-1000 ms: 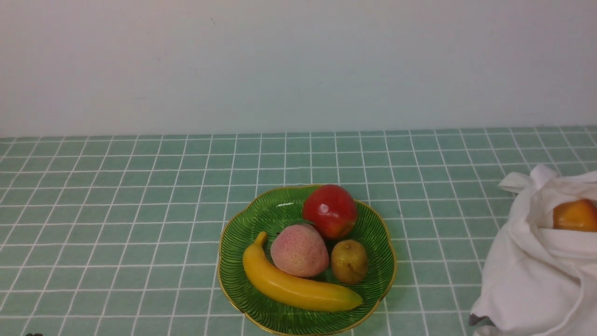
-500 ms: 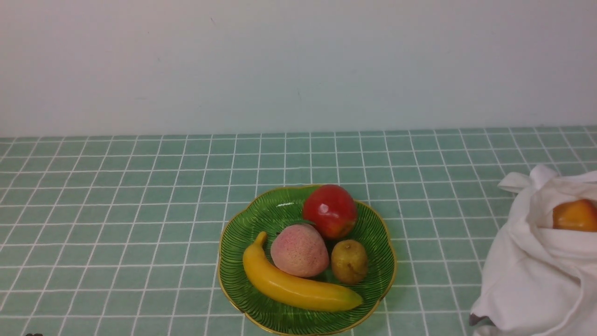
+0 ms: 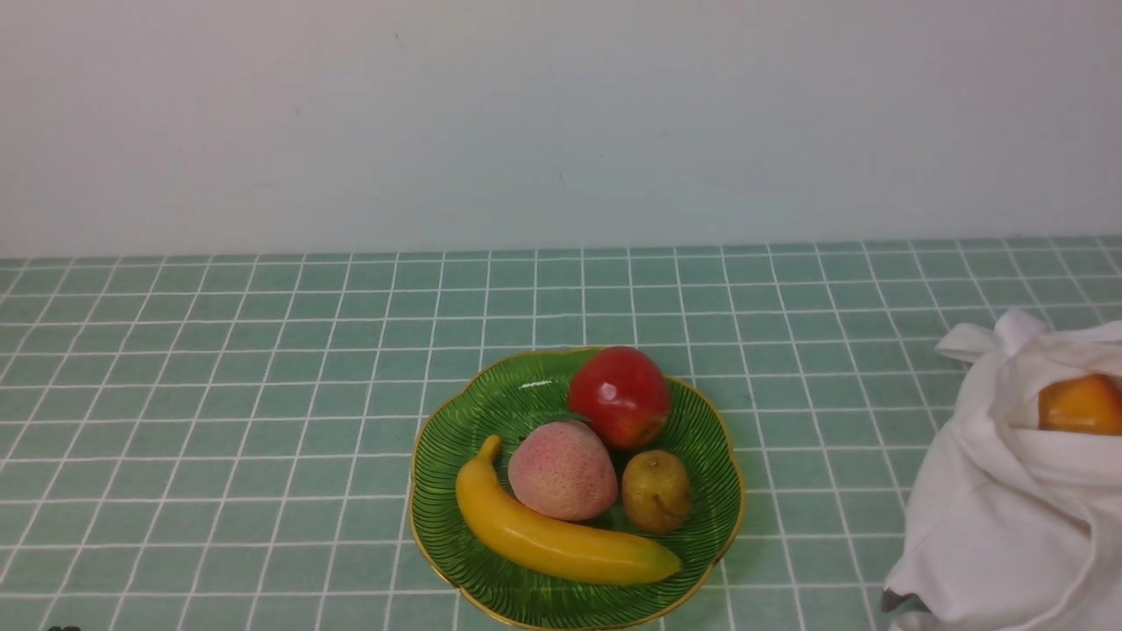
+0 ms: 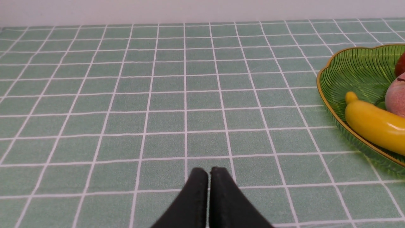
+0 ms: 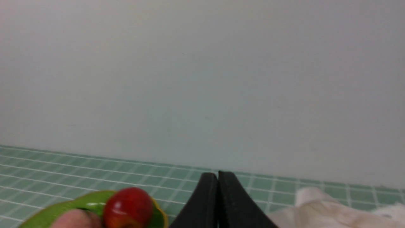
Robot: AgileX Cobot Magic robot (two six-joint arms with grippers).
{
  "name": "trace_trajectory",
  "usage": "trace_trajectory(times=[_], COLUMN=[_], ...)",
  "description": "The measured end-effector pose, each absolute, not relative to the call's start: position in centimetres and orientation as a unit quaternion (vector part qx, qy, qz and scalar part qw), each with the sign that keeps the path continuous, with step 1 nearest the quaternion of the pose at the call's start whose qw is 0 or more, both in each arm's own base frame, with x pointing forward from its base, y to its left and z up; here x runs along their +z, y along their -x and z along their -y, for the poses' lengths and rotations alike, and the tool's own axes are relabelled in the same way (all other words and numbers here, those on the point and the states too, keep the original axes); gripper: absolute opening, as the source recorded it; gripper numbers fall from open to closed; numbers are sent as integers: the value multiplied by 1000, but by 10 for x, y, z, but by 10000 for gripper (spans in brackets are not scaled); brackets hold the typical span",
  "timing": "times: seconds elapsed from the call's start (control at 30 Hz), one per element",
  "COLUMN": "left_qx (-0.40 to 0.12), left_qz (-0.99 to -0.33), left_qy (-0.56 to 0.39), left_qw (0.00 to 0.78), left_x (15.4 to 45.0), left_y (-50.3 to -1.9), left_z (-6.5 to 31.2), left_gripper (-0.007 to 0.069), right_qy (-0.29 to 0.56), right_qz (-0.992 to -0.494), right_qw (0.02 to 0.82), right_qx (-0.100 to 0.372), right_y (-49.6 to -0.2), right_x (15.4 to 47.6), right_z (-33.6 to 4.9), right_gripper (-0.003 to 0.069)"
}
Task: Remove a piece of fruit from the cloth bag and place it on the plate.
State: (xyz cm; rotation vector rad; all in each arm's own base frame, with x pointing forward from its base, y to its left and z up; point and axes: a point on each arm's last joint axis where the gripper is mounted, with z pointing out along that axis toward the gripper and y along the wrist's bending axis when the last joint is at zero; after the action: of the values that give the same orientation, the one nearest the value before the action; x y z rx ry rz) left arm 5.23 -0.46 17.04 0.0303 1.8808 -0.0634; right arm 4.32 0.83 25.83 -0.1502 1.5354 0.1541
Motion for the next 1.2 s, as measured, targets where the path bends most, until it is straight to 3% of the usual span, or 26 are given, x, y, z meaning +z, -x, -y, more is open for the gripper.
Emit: trace_trajectory(times=[0.07, 0.13, 0.23, 1.2], left_qx=[-27, -27, -27, -27], left_qz=[-808, -808, -808, -808], left_qy=[-13, -13, -13, -13], left_qw=[589, 589, 589, 589], left_x=[170, 170, 170, 170], left_y=[-52, -52, -52, -52], left_z=[5, 5, 5, 5], left_gripper=[-8, -8, -8, -8], right_qy=[48, 14, -12, -17], right_qz=[-704, -736, -774, -777], right_qw=[707, 677, 632, 629], right_qx=[47, 2, -21, -22], right_y=[-45, -52, -55, -54], right_x=[247, 214, 182, 181], right_z=[-6, -1, 3, 4], right_gripper=[-13, -13, -13, -13])
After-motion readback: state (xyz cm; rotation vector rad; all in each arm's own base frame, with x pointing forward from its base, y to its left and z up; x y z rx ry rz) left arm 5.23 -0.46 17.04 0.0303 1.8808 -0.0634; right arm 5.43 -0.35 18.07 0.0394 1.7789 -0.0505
